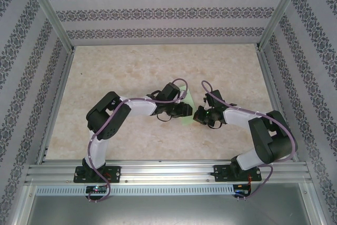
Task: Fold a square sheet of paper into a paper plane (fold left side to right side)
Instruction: Hold the square sheet of paper at the center of the table, then first fold the square sheet of paper in half at the center of the table.
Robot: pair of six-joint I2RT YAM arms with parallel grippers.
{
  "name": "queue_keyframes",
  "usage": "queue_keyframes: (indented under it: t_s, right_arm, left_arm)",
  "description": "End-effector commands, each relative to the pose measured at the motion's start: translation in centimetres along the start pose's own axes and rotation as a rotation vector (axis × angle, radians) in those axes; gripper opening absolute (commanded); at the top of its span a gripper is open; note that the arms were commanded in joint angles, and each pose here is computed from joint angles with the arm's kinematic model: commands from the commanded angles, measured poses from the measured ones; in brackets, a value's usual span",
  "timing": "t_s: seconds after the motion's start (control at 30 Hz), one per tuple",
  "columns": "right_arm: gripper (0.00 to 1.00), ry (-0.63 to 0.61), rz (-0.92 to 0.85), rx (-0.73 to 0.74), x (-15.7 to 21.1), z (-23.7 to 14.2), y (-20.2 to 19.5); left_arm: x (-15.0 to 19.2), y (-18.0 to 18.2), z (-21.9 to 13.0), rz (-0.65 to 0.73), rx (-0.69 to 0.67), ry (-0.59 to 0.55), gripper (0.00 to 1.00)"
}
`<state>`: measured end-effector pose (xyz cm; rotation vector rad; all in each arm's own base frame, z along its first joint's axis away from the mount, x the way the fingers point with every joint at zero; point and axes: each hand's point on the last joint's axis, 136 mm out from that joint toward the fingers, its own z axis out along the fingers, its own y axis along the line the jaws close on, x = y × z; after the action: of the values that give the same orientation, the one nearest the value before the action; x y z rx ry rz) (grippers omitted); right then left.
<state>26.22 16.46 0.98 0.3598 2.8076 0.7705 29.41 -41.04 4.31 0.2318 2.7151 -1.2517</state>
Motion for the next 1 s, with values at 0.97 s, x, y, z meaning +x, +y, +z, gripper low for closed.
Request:
queue_keyframes:
  t_s: [0.97]
  right_arm:
    - [0.02, 0.088, 0.0, 0.265, 3.2, 0.6, -5.8]
  left_arm:
    - [-7.1, 8.2, -3.7, -0.015, -0.258, -0.135, 0.44]
